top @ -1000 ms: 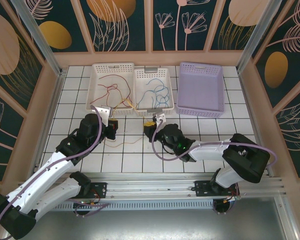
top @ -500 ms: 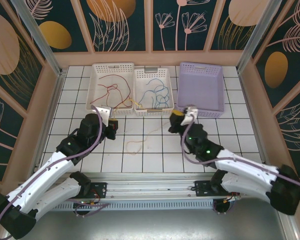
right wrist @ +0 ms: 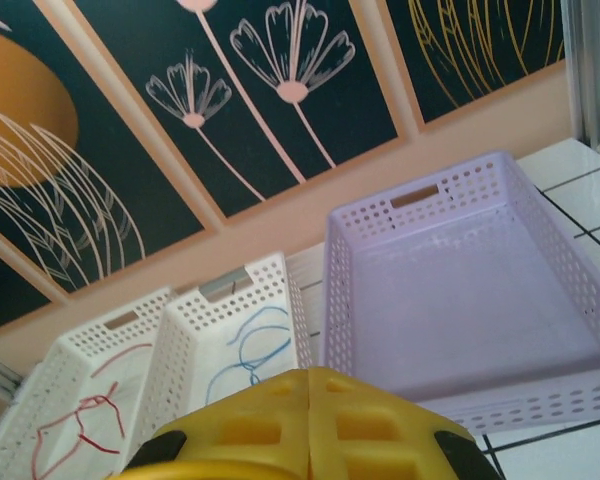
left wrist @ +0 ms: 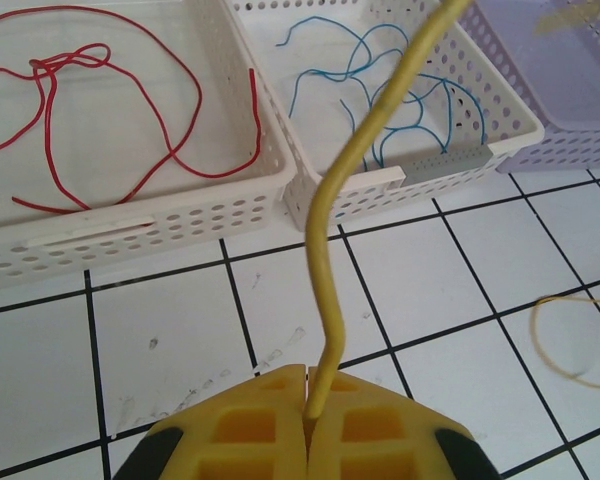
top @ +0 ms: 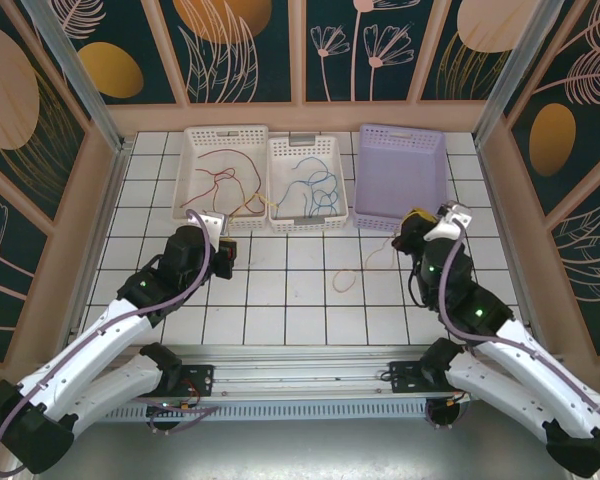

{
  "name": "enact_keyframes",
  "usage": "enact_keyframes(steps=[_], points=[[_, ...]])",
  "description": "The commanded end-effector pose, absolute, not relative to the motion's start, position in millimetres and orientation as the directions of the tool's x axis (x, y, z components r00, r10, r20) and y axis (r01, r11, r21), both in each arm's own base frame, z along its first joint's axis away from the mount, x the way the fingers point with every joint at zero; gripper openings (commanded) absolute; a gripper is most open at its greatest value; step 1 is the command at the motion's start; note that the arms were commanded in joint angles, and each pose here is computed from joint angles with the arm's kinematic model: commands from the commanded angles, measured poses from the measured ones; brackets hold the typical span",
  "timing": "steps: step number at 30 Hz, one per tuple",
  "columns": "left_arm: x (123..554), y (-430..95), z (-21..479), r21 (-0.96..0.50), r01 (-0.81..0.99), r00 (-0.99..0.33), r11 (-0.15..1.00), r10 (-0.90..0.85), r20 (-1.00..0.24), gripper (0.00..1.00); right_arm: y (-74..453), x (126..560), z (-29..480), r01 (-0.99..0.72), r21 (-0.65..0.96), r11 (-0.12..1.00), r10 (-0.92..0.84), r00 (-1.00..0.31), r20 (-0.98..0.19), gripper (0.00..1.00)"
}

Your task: Untangle the cables

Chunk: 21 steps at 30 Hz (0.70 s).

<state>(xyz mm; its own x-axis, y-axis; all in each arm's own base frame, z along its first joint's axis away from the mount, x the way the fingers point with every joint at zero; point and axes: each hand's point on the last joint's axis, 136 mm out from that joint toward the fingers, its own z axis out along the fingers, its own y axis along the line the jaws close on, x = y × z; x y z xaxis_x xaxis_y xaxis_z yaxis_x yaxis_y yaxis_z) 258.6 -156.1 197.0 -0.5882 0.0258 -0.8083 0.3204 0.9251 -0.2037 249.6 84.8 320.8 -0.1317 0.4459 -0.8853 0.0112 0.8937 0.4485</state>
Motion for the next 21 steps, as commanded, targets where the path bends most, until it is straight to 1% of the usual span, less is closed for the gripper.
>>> enact_keyframes(steps=[1, 7, 12, 18, 21], points=[[260.7, -152.4, 197.5, -0.189, 0.309, -0.585, 0.932, 0.03, -0.81, 0.0, 76.9, 242.7, 334.1, 0.012, 0.438, 0.899, 0.436, -0.127, -0.891, 0.0], [260.5, -154.4, 195.0, -0.192, 0.316, -0.593, 0.929, 0.035, -0.805, 0.0, 94.7, 252.2, 369.2, -0.05, 0.37, 0.928, 0.361, -0.13, -0.923, 0.0], [260.8, -156.1, 191.5, -0.191, 0.32, -0.602, 0.928, 0.043, -0.797, 0.0, 109.6, 266.7, 416.7, -0.08, 0.293, 0.953, 0.284, -0.109, -0.953, 0.0], [260.6, -156.9, 188.5, -0.191, 0.321, -0.609, 0.928, 0.048, -0.792, 0.0, 127.9, 292.7, 468.3, -0.123, 0.243, 0.962, 0.232, -0.093, -0.968, 0.0], [260.8, -157.2, 189.0, -0.193, 0.321, -0.608, 0.927, 0.046, -0.793, 0.0, 127.8, 309.5, 485.5, -0.107, 0.209, 0.972, 0.201, -0.075, -0.977, 0.0]])
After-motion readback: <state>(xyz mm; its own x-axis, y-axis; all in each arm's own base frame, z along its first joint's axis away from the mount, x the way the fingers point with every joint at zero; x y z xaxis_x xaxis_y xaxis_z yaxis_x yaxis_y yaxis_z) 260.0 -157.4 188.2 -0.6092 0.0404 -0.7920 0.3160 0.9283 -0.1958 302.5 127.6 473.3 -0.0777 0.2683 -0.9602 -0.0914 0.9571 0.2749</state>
